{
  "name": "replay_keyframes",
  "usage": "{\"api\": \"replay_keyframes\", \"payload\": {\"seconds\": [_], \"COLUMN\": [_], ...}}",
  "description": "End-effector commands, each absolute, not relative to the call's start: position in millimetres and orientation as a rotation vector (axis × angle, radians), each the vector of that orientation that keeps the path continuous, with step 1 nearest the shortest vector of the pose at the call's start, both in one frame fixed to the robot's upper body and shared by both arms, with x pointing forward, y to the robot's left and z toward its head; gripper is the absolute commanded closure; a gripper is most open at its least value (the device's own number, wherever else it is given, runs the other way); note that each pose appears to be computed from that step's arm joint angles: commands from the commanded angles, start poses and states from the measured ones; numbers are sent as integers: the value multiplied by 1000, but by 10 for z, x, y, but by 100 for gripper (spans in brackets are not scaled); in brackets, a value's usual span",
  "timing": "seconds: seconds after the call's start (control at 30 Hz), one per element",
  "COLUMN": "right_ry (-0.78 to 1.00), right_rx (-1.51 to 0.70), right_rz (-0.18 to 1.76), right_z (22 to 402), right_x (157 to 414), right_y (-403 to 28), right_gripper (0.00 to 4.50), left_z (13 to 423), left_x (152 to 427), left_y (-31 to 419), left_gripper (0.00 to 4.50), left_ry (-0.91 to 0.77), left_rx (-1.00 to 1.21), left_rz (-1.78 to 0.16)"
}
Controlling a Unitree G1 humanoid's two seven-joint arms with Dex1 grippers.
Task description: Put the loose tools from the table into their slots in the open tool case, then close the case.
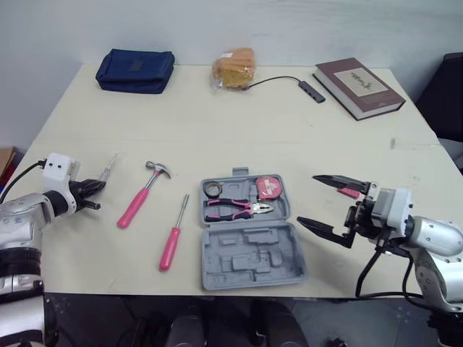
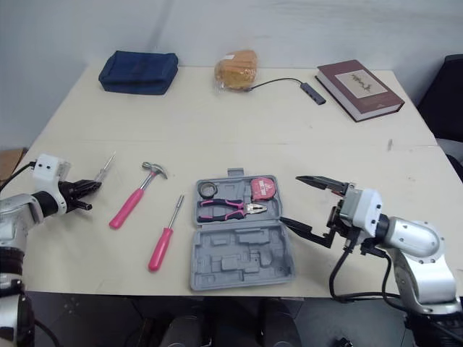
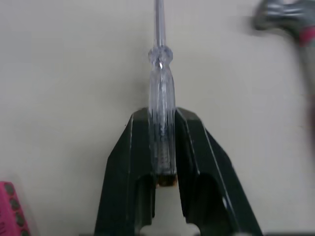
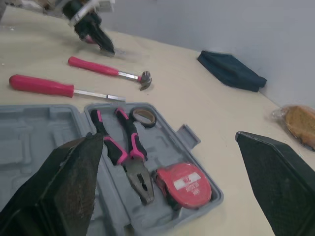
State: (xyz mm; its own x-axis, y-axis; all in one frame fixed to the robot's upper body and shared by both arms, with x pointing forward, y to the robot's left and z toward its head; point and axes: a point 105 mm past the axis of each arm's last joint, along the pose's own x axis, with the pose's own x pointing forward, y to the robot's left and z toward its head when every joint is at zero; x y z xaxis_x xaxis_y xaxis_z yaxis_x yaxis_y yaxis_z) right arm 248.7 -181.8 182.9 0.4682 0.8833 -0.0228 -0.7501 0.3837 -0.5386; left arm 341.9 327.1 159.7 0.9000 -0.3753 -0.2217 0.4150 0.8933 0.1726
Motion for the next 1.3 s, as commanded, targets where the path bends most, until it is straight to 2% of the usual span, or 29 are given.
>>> {"api": "replay_keyframes", "payload": {"seconds": [0.03,0.1,0.23,0.4,0.57,0.83,1.3], "right_ry": [-301,-296,-264,-248,-221,-206,-213], "right_rx": [-600,-595,-605,-609,-597,-581,-564], "right_rz": [1042,1033,1041,1057,1071,1068,1047], "right_z": [1894,1897,1863,1821,1739,1654,1651], "right_x": [2435,2439,2420,2397,2326,2234,2223], "right_y": [-1957,-1995,-2054,-2071,-2071,-2041,-1984], "right_gripper": [0,0,0,0,0,0,0], "left_z": [2281,2234,2189,1902,1693,1498,1341], "left_x": [3156,3072,2839,2643,2592,2710,2759], "left_y": [2703,2540,1858,1320,1047,843,815], "left_gripper": [449,449,449,449,449,449,449], "left_ry": [-144,-108,-49,161,293,416,494], "left_rx": [400,442,513,643,723,802,834], "left_rz": [-740,-841,-1164,-1387,-1426,-1383,-1317]}}
